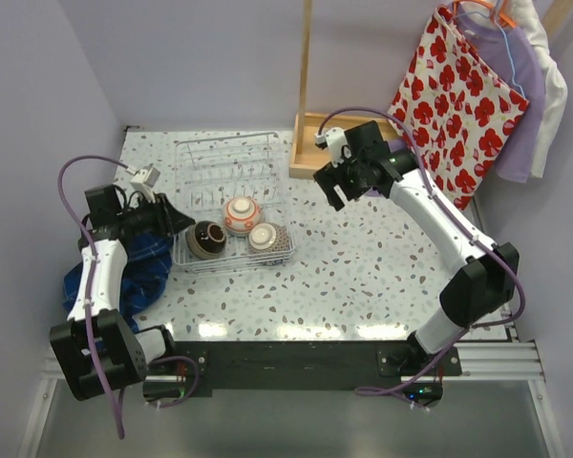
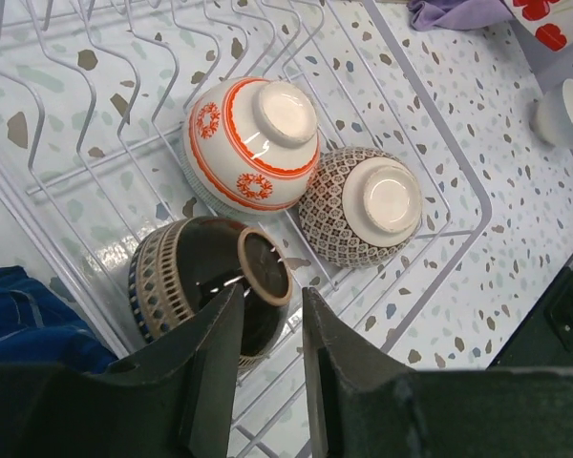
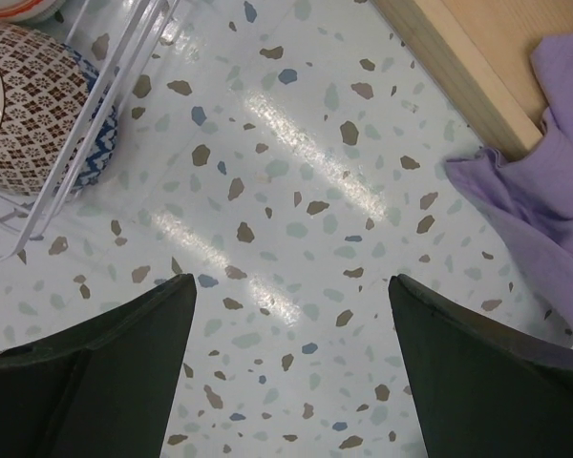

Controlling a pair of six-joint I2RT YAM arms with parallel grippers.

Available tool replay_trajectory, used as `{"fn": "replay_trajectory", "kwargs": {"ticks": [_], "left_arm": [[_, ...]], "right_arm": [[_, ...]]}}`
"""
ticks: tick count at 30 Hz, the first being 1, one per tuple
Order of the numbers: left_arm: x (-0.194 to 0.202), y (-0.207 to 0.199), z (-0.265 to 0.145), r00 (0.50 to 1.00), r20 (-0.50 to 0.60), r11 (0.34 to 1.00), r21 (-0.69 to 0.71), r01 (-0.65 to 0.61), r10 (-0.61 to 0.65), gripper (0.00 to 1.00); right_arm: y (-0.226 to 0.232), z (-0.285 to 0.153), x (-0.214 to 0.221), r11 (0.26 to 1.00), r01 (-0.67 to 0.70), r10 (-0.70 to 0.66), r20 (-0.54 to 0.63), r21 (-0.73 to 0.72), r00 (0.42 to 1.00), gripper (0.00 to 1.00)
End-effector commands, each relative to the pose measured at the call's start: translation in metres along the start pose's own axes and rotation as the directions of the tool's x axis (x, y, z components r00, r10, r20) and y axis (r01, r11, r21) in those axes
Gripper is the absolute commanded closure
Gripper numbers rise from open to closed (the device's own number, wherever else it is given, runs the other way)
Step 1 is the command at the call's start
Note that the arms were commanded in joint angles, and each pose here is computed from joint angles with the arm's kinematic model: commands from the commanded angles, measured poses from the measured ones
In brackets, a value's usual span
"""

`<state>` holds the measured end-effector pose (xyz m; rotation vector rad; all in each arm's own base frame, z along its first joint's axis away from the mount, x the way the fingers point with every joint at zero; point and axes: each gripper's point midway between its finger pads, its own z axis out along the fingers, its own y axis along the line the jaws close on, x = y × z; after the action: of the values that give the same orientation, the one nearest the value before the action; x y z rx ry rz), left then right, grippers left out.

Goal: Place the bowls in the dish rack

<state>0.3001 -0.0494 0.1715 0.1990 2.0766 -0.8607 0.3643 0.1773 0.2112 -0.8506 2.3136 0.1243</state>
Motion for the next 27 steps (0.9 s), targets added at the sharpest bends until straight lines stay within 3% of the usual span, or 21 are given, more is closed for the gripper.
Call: {"fn": "replay_trajectory", "kwargs": {"ticks": [1,5,12,18,23,27], "left_arm": [[-0.020,-0.004,-0.013,0.993,0.033,0.992,-0.042,-0.116,0.118,0.63],[-0.044,-0.006,-0.016,0.982,0.103,0.987,-0.068,-0.149,0.155,0.62],[-0.088,-0.002,-0.024,0.949,0.229,0.970,-0.164,-0.182,0.216,0.61],[-0.119,-0.004,-0.030,0.921,0.311,0.964,-0.202,-0.176,0.233,0.60],[-0.130,-0.007,-0.032,0.906,0.346,0.960,-0.220,-0.172,0.242,0.59],[-0.122,-0.005,-0.028,0.913,0.337,0.962,-0.221,-0.160,0.229,0.59]], "right_arm": [[-0.008,-0.020,-0.001,0.999,0.016,-0.019,0.049,0.052,0.999,0.13],[-0.042,-0.038,0.029,0.988,-0.039,0.042,-0.015,0.150,0.999,0.13],[-0.084,-0.066,0.153,0.955,0.008,0.098,-0.340,0.296,0.935,0.13],[-0.110,-0.081,0.210,0.913,-0.033,0.225,-0.434,0.407,0.872,0.13],[-0.125,-0.090,0.252,0.877,-0.154,0.383,-0.469,0.454,0.796,0.13],[-0.127,-0.085,0.266,0.881,-0.154,0.384,-0.485,0.448,0.785,0.14]]}}
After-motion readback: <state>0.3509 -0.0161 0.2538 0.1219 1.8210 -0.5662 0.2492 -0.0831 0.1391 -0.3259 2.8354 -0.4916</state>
